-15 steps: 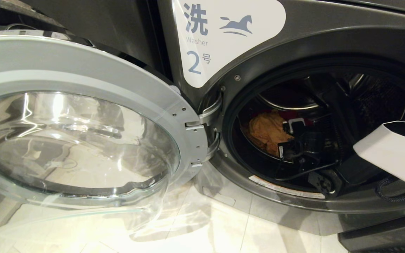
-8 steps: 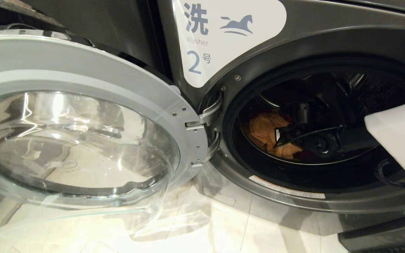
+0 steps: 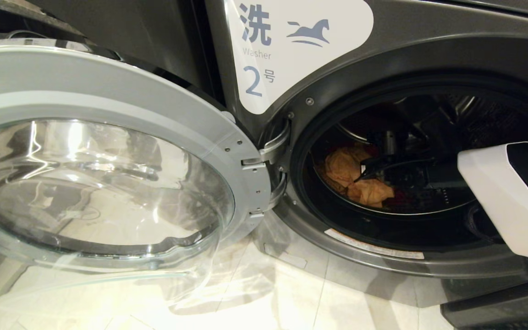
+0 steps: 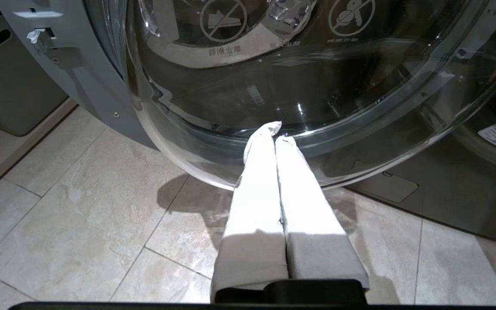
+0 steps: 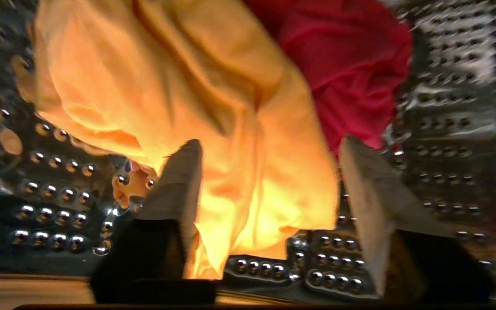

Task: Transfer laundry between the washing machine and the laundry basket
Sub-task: Pick a cloth and place it into the basket

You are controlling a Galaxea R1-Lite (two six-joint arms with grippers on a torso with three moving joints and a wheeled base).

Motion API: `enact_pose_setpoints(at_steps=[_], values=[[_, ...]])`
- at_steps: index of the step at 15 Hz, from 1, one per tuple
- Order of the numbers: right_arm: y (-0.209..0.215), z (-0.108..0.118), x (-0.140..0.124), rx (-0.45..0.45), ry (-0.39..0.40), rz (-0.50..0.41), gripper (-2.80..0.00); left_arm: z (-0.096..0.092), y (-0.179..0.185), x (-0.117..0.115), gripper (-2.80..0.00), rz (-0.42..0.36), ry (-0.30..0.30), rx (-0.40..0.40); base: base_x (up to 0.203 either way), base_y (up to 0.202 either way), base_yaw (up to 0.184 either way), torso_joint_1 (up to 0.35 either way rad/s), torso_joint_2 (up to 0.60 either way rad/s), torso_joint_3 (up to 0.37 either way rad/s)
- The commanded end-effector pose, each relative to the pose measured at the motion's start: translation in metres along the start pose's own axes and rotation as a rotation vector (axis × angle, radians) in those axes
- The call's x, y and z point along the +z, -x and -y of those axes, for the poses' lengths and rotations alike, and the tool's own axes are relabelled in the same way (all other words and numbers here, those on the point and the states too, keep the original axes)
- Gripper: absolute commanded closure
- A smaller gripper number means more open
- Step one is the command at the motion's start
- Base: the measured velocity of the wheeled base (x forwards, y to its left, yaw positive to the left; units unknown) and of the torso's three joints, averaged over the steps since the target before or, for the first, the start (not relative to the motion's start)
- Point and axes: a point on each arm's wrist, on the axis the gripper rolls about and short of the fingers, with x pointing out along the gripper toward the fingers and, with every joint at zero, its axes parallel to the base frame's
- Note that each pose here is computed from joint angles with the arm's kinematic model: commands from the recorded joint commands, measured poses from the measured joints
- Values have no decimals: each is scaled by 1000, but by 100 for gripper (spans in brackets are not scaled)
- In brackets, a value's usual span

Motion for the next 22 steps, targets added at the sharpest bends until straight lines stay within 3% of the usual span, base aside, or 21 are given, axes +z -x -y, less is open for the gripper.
enact_pose_setpoints(at_steps=[1,7,14,18,22], values=[[-16,-6,-15,-11,4,-16,-280,0,-2,-11,0,-40,0,2,0,0,0,0,0,0],[-36,0,-21,-84,-9,7,-280,0,-2,-11,0,-40,0,2,0,0,0,0,0,0],[-68,26,-43,-121,-40,35,-280,0,-2,-11,0,-40,2,2,0,0,0,0,0,0],[-77,37,-51,-42,-47,21,-280,0,-2,-11,0,-40,0,2,0,0,0,0,0,0],[-93,41,-71,-23,-56,42,-280,0,-2,-11,0,-40,0,2,0,0,0,0,0,0]])
